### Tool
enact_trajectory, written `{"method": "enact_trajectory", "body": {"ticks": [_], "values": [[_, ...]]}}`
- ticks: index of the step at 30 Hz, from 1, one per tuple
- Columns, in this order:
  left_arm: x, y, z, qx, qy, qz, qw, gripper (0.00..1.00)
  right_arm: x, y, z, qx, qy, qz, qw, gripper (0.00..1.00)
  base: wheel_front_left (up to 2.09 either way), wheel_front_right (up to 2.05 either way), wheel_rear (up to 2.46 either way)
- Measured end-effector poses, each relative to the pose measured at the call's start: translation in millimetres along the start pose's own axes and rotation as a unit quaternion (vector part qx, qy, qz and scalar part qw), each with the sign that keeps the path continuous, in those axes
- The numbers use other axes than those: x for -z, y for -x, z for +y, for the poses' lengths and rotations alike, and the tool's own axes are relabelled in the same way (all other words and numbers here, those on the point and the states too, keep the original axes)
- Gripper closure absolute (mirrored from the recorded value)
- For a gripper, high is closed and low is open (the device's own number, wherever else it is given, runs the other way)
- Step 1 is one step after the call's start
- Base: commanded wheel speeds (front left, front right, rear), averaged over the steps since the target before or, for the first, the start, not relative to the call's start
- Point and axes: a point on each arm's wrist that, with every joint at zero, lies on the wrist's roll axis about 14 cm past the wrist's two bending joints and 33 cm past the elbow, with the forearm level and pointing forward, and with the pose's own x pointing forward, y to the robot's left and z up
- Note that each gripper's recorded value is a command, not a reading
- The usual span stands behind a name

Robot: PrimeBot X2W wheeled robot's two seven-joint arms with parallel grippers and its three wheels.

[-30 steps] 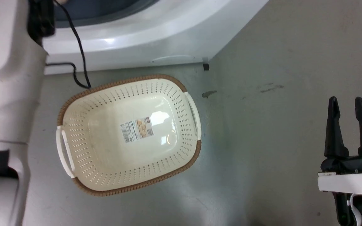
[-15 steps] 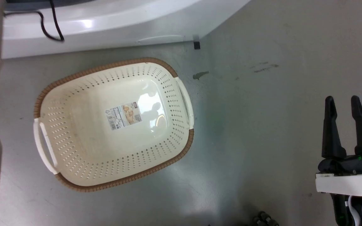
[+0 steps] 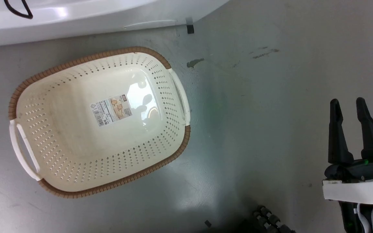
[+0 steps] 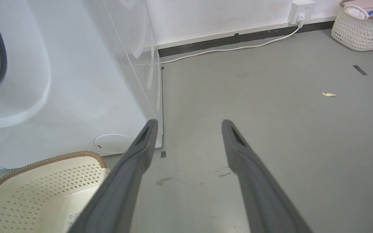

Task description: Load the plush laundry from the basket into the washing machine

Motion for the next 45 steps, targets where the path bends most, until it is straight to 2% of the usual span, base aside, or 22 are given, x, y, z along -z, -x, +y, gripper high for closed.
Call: {"method": "enact_trajectory", "body": {"ticks": [3,4,5,17,25,45], "values": [[9.6,-0.6,1.6,-0.003,0.001,0.015,1.0,1.0,3.0,-1.0,-0.3,0.001,0.001,0.003,1.0,0.0,0.0,0.0,0.0],[12.5,-0.9,2.4,-0.004,0.002,0.021,1.0,0.61,3.9,-1.3,-0.2,0.0,0.001,0.005,1.0,0.0,0.0,0.0,0.0],[15.7,-1.1,3.2,-0.006,0.004,0.028,1.0,0.0,4.8,-1.6,-0.1,0.0,0.001,0.006,1.0,0.0,0.0,0.0,0.0],[21.3,-0.2,2.3,-0.004,0.02,0.042,0.999,0.0,7.2,-4.9,3.9,-0.005,-0.005,0.006,1.0,0.0,0.0,0.0,0.0],[1.9,5.8,-3.7,0.005,0.031,0.029,0.999,0.0,-1.9,-11.2,12.0,-0.018,-0.003,-0.013,1.0,0.0,0.0,0.0,0.0],[-27.8,72.7,-8.0,0.019,0.031,0.053,0.998,0.0,-65.2,-20.4,51.4,-0.077,-0.011,-0.09,0.993,0.0,0.0,0.0,0.0]]}}
